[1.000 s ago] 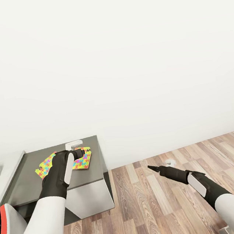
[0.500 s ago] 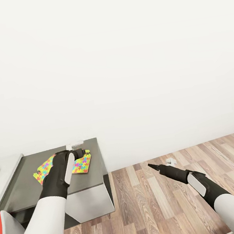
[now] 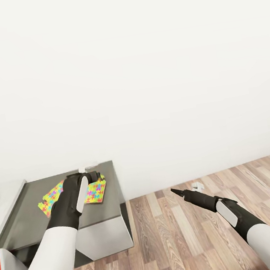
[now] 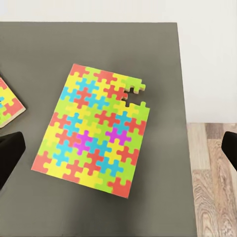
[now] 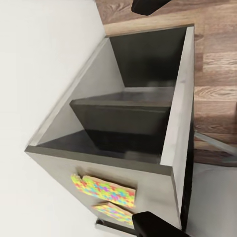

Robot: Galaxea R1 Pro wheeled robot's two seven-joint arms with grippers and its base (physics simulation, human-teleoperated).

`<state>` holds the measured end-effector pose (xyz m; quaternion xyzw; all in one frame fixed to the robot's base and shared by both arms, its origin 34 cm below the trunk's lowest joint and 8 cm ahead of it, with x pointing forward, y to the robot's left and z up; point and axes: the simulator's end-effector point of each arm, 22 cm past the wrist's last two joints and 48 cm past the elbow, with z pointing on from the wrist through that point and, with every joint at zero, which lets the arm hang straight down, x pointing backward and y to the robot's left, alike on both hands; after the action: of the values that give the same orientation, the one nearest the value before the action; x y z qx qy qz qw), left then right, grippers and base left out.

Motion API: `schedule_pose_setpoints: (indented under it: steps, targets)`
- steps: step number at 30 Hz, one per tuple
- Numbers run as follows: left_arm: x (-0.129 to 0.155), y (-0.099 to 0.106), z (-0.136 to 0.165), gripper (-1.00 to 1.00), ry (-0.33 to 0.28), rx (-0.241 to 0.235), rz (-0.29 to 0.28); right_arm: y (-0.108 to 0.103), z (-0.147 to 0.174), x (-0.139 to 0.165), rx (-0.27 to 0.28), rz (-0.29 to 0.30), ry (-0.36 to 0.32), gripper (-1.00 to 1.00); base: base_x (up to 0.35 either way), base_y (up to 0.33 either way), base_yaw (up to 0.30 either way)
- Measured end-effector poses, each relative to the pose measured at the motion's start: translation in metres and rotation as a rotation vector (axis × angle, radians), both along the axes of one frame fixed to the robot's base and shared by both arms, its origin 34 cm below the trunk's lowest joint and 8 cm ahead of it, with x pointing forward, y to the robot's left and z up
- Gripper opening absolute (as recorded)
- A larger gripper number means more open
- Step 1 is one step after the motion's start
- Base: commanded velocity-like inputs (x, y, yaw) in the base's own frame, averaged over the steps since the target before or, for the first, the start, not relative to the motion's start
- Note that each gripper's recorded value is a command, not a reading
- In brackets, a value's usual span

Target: Put all the toys in the child's room - the three board games (two on the bed and one on the table), the two jigsaw puzzles on the table, and the tennis ball on the table - inside the toy box on the table in the child's room.

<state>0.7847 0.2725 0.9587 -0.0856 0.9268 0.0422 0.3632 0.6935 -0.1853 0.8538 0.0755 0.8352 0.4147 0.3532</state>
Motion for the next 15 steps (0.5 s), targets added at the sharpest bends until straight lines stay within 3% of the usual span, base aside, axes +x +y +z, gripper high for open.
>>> schedule_pose_setpoints:
  steps: [10,15]
  targets:
    - [0.0002,-0.0005,-0.0001,1.0,0.0,0.0,-0.001,0.0001,-0.0012,-0.0006,-0.004,0.002,0.002,1.0,0.051,0.018,0.0]
    - [0.0002,-0.0006,0.0002,1.0,-0.002,0.001,-0.001,0.0011,-0.0015,-0.0013,-0.005,0.005,0.003,1.0,0.182,0.098,0.0]
